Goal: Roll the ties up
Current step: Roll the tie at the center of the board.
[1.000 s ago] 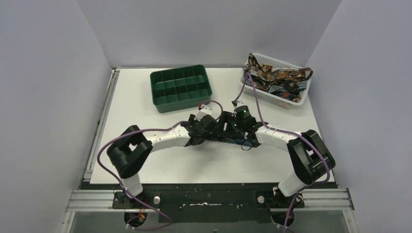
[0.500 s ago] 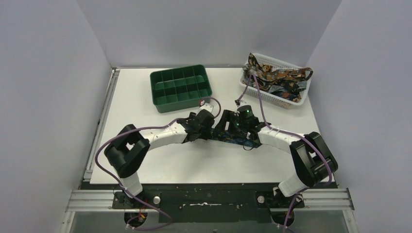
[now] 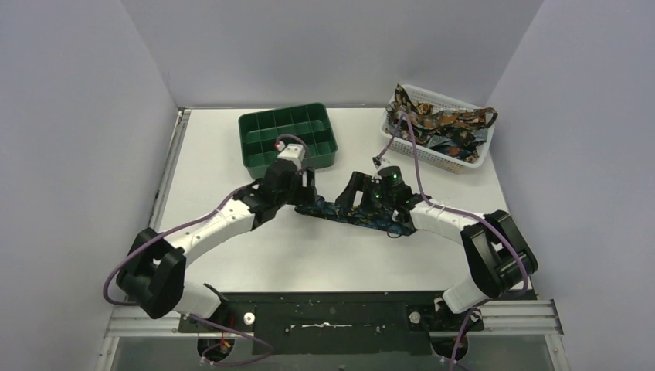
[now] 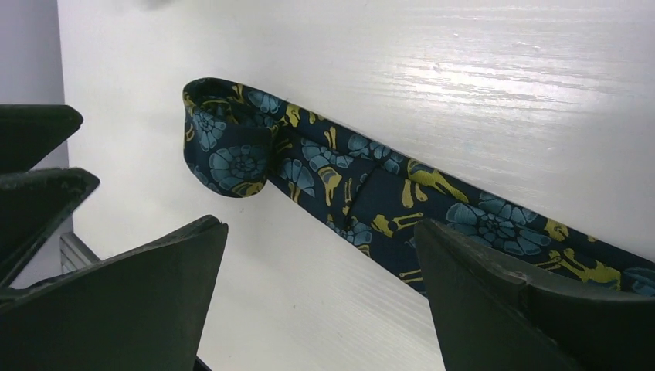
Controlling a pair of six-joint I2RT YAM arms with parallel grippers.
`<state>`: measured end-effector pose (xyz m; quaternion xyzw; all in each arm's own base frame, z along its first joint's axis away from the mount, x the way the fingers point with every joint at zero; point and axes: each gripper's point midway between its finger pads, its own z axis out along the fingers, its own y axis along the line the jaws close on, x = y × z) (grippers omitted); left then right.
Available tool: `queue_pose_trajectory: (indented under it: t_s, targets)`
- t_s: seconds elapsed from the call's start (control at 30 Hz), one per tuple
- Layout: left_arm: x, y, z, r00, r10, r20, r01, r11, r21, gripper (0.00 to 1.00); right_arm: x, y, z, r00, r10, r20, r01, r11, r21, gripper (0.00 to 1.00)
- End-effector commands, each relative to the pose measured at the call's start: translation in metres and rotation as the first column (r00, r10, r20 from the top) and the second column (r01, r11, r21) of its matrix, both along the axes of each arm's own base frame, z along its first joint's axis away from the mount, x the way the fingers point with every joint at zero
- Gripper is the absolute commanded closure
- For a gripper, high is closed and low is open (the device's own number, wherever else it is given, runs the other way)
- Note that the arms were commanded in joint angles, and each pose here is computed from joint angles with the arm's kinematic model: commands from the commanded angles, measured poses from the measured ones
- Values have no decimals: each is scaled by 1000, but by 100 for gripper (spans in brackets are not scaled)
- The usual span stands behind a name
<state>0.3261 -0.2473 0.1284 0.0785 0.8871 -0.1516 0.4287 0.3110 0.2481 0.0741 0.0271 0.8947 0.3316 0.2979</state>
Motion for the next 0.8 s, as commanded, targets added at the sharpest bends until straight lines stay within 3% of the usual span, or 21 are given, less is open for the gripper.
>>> queue_pose_trajectory:
  t_s: [0.0, 0.1, 0.2, 0.3, 0.33, 0.4, 0.47, 0.63, 0.77]
  targets:
    - [1, 26, 12, 1000, 30, -8, -31, 980, -195, 27, 15, 7, 32, 996, -44, 71, 37, 995, 97, 0]
    - [1, 49, 14, 999, 42, -16, -45, 948, -314, 24, 18, 0, 36, 990, -130, 58, 119, 981, 152, 0]
    - [0, 74, 14, 997, 69, -31, -75, 916, -393, 22, 21, -11, 44, 978, -206, -45, 209, 925, 318, 0]
    - [1, 101, 13, 991, 124, -42, -130, 894, -430, 19, 18, -17, 59, 978, -208, 12, 181, 872, 454, 0]
    - [0, 107, 12, 991, 129, -42, -134, 886, -445, 18, 19, -15, 60, 980, -197, 36, 162, 883, 440, 0]
    - [-1, 118, 8, 986, 155, -57, -163, 859, -486, 15, 22, -6, 43, 990, -134, 34, 121, 960, 253, 0]
    - [-1, 126, 4, 983, 167, -73, -180, 829, -529, 13, 23, 12, 42, 993, -94, 74, 86, 990, 116, 0]
    - [-1, 142, -6, 971, 196, -135, -236, 729, -642, 12, 21, 49, 26, 996, -73, 57, 74, 997, -29, 6]
    - [-3, 146, -11, 966, 219, -137, -255, 714, -652, 12, 18, 73, 9, 998, -47, 49, 54, 988, -148, 11]
